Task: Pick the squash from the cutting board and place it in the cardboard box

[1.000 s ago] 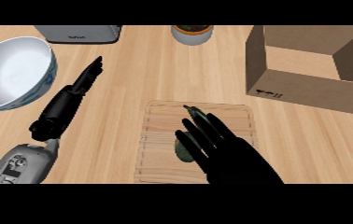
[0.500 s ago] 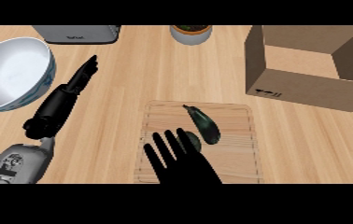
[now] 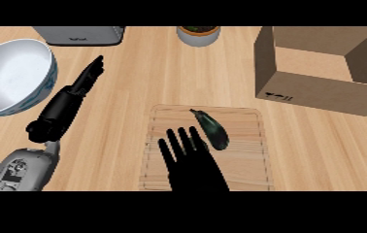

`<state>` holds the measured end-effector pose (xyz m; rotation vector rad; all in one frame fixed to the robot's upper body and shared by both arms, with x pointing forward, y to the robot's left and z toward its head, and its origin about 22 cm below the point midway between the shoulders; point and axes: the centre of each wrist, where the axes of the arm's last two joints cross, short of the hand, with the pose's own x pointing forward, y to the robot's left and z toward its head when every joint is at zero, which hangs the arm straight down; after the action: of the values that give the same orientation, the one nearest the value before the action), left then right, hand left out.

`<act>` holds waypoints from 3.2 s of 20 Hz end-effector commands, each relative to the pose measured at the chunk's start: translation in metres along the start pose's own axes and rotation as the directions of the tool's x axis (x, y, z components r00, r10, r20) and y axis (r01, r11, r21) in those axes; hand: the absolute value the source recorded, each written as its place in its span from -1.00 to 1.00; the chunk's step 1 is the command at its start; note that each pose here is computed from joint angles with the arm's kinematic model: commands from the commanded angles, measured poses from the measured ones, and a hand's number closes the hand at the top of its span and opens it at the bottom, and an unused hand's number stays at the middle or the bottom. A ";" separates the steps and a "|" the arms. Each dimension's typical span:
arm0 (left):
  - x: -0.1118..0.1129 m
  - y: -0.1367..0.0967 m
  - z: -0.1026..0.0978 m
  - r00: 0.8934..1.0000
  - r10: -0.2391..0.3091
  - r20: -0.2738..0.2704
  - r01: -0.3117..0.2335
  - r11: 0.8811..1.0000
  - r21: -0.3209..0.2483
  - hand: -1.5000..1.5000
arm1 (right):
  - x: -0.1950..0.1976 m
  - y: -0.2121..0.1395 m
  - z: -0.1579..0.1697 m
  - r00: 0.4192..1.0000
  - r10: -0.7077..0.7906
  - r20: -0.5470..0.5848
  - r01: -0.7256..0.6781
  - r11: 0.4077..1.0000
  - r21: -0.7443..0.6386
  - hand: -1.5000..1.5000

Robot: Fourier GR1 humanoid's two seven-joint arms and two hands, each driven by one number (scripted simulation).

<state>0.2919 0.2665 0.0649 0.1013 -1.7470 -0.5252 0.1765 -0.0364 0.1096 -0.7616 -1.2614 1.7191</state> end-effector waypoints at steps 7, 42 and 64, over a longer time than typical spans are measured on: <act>0.000 0.004 0.019 1.000 0.003 -0.001 -0.003 1.000 -0.012 0.00 | -0.005 0.017 -0.035 0.994 0.066 -0.090 -0.064 0.998 0.017 -1.00; 0.006 0.001 0.000 1.000 0.006 -0.005 -0.006 1.000 0.006 0.00 | -0.024 0.087 -0.075 0.992 0.106 0.065 -0.104 0.994 -0.027 1.00; 0.004 0.014 0.004 1.000 0.003 0.011 -0.004 1.000 0.017 0.00 | -0.196 0.022 0.017 0.736 0.155 0.659 0.102 0.937 -0.335 1.00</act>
<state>0.2890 0.2730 0.0647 0.1131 -1.7471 -0.5184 0.2433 -0.1890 0.0592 -0.2909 -1.9732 1.9082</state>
